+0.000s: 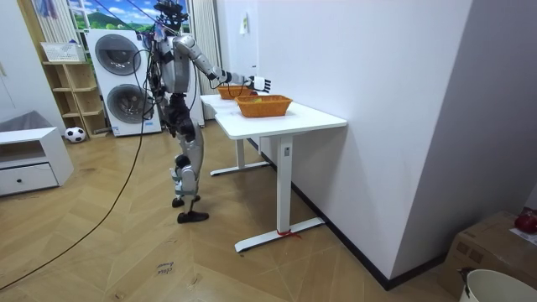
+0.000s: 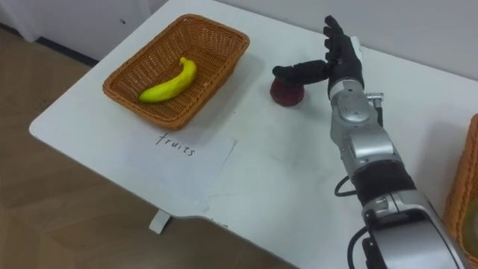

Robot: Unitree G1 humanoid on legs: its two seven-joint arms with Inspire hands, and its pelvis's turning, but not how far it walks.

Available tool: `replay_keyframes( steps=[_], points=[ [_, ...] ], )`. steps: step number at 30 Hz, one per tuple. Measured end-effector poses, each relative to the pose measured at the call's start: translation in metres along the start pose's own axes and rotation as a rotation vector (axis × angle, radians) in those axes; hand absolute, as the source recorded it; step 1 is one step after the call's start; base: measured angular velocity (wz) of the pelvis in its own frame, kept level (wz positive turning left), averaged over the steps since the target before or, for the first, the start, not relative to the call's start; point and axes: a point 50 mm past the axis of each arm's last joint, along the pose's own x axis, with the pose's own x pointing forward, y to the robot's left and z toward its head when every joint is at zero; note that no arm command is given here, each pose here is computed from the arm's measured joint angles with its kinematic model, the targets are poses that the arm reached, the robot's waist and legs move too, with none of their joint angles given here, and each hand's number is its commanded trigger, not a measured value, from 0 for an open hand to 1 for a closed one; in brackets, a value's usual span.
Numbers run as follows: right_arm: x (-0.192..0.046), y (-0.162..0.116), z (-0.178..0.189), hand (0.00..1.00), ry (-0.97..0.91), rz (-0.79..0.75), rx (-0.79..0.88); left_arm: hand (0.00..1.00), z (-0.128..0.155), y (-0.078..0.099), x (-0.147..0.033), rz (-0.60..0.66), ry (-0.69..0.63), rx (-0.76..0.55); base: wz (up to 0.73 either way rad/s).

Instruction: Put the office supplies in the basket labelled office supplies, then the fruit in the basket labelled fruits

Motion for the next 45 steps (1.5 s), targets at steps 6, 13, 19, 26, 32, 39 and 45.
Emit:
replay_keyframes(
  steps=[6,13,19,26,32,39,45],
  points=[
    [0.000,0.000,0.001,0.00,-0.013,0.000,-0.002,0.00,0.000,0.000,0.000,0.001,-0.002,0.000,0.00],
    [-0.001,0.006,0.002,0.00,-0.029,0.017,-0.047,0.00,0.003,0.002,0.001,0.005,-0.018,-0.002,0.00],
    [-0.002,0.016,0.000,0.00,-0.038,0.085,-0.140,0.00,0.004,0.003,0.002,0.004,-0.024,-0.003,0.00],
    [-0.005,0.020,-0.008,0.00,-0.043,0.124,-0.299,0.00,0.006,0.003,0.003,-0.010,-0.029,-0.003,0.00],
    [-0.009,0.020,-0.017,0.00,-0.021,0.146,-0.341,0.00,0.008,0.005,0.004,-0.026,-0.036,-0.001,0.00],
    [-0.009,0.020,-0.018,0.00,-0.015,0.146,-0.342,0.00,0.007,0.010,0.006,-0.023,-0.037,0.008,0.00],
    [-0.009,0.019,-0.021,0.00,-0.003,0.148,-0.340,0.00,0.010,0.011,0.007,-0.028,-0.042,0.008,0.00]
  ],
)
